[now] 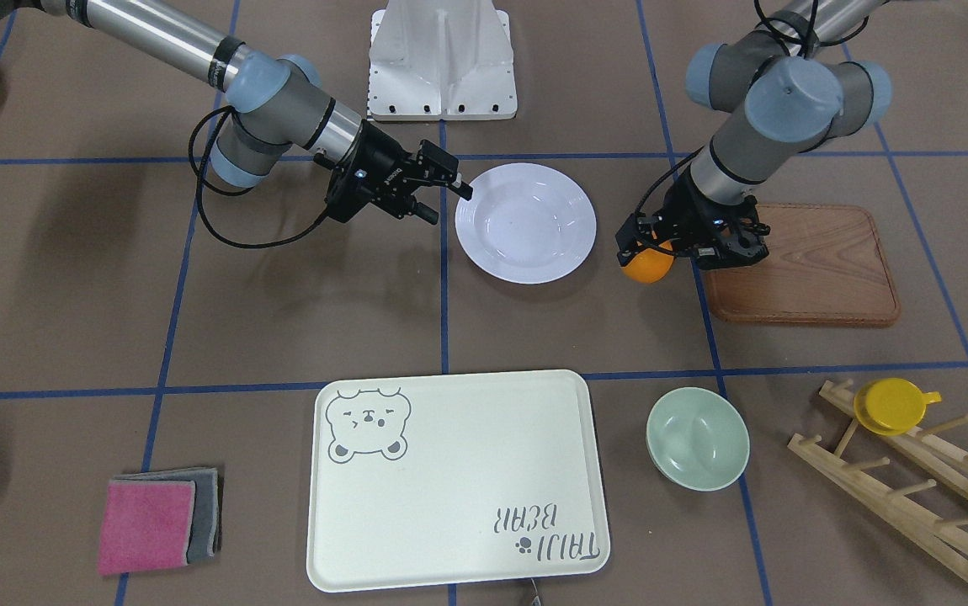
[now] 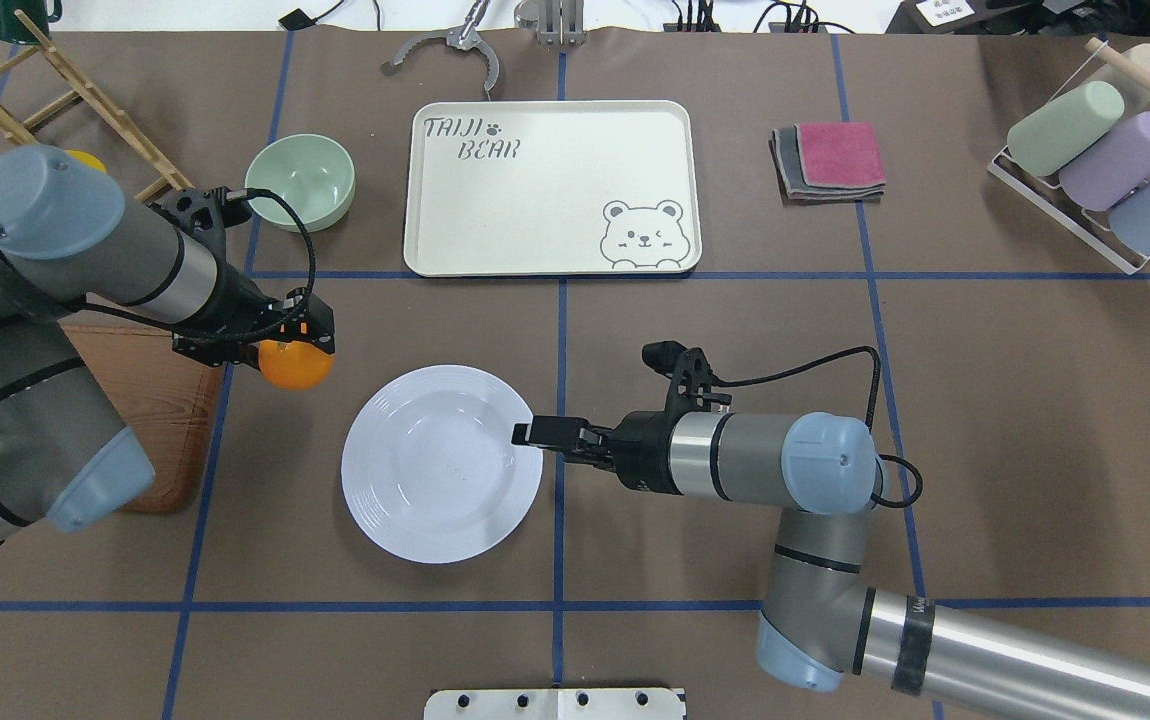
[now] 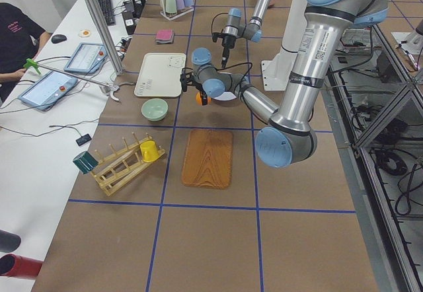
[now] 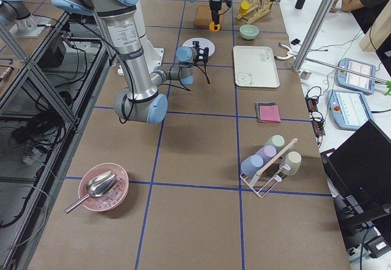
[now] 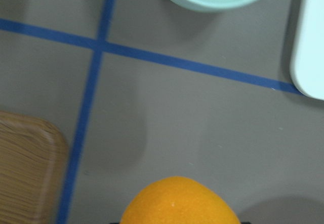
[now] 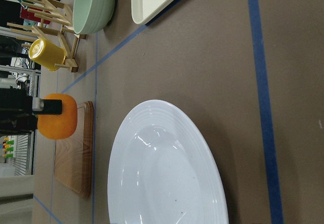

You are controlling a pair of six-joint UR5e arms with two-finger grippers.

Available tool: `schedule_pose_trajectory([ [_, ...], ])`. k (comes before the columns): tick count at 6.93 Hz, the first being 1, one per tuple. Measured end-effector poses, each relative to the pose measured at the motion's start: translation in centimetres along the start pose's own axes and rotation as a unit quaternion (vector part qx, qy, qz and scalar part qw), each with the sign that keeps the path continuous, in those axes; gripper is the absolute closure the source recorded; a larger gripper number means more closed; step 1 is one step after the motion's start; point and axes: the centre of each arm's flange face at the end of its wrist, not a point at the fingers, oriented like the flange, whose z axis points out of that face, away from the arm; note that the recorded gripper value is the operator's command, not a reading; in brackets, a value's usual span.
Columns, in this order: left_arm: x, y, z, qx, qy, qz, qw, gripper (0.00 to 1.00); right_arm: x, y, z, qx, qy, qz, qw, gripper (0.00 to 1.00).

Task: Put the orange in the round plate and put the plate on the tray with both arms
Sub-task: 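Carry the orange onto the plate with the left gripper while the right reaches the rim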

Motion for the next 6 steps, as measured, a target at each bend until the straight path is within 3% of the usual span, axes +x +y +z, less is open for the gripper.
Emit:
schedule_pose_trajectory([
  [4, 5.2, 7.8, 1.7, -0.005, -0.018, 0.018, 0.9997, 0.3, -0.5, -0.2, 3.0, 0.012, 0.013, 0.002, 0.9999, 0.12],
  [5, 5.8, 8.9, 2.3, -0.009, -0.019, 0.024, 0.9995, 0.28, -0.7, 0.1, 3.4, 0.01, 0.012, 0.002, 0.9999, 0.19],
  [6, 6.5, 10.2, 3.1, -0.017, -0.019, 0.026, 0.9993, 0.25, -0.9, 0.3, 3.6, 0.009, 0.011, 0.002, 0.9999, 0.35],
])
